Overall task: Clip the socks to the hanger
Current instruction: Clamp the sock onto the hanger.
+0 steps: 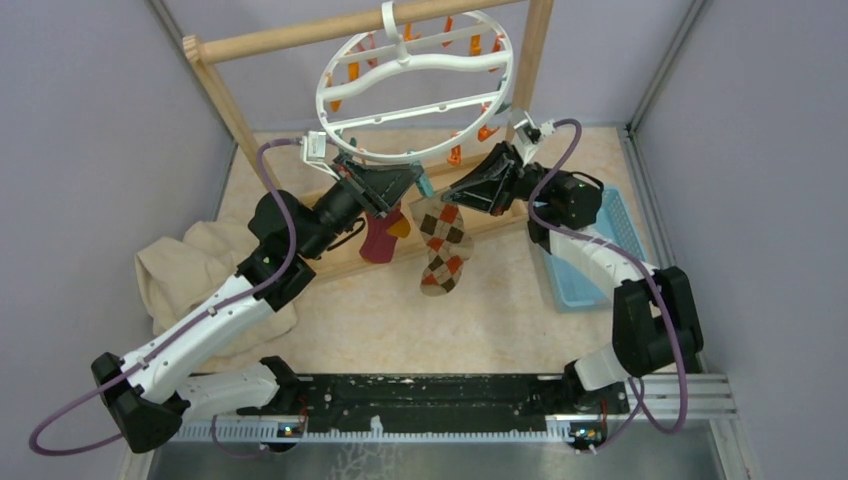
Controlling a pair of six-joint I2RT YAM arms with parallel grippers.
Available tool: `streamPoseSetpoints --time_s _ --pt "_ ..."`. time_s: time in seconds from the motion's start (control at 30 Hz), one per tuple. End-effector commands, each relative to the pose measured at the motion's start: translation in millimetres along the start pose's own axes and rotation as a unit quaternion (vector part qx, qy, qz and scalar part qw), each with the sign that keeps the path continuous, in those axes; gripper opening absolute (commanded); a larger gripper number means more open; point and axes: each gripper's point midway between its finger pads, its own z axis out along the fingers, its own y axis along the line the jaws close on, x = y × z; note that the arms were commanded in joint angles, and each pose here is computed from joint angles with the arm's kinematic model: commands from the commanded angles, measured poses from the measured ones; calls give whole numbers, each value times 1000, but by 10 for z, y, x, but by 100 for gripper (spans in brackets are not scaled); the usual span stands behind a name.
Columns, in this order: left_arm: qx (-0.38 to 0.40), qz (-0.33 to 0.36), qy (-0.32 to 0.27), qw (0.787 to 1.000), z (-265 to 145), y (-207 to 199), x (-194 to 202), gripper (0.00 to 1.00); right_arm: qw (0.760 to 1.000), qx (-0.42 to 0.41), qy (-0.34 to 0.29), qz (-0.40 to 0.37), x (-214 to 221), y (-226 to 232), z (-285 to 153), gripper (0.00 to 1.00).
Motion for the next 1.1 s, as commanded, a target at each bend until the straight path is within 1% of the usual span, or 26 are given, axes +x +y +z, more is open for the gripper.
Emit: streamPoseSetpoints --time_s 0.0,0.33,0.67,1.07 --pt "41 5 41 998 -81 -168 150 0 997 -49 -28 -55 -282 226 27 0" --pt "46 11 49 998 -62 -171 186 0 996 -54 -24 -60 -310 269 36 0" --pt "58 12 62 996 -51 -204 237 0 997 -52 -30 -47 -358 166 64 0" --pt "52 17 66 996 -54 -153 279 0 997 -45 -53 -44 -451 95 73 0"
